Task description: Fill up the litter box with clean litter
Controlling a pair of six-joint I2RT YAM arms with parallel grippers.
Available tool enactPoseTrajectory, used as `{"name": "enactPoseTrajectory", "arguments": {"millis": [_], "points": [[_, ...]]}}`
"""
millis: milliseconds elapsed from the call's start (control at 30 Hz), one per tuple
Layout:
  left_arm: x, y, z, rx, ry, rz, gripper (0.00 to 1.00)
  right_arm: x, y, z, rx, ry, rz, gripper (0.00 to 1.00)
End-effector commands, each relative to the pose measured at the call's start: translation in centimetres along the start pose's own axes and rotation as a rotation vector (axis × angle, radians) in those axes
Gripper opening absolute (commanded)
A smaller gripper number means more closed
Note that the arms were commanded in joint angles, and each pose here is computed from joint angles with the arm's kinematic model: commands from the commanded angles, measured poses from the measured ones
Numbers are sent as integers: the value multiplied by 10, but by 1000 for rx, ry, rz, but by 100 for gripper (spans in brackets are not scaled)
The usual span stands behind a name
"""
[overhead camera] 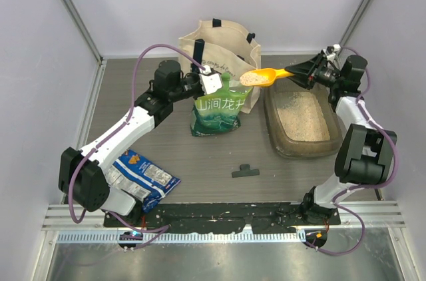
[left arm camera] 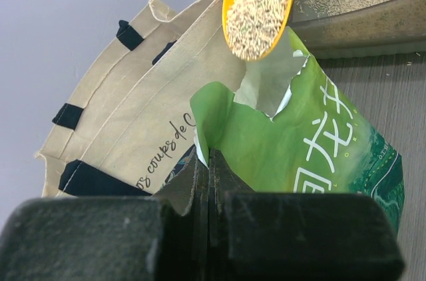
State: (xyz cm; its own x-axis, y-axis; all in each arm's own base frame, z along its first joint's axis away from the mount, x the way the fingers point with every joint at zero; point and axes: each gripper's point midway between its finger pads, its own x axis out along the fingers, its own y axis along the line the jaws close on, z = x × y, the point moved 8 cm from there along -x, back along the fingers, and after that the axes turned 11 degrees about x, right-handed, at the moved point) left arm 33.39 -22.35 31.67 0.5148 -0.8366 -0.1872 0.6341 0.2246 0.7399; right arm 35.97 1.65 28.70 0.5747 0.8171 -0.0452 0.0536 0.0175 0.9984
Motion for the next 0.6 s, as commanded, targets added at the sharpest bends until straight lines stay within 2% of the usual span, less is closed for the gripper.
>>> {"name": "enactPoseTrajectory", "arguments": {"millis": [0,233,567], "points": [[-11,47,31,119,-103,202,0,-21,33,-14,-110,-6,51,1],[-7,48,29,115,-103,199,0,-67,24,-20,-74,-93,44,1],[0,46,28,103,-125,180,0,-153,7,-9,-89,-311,20,1]]}}
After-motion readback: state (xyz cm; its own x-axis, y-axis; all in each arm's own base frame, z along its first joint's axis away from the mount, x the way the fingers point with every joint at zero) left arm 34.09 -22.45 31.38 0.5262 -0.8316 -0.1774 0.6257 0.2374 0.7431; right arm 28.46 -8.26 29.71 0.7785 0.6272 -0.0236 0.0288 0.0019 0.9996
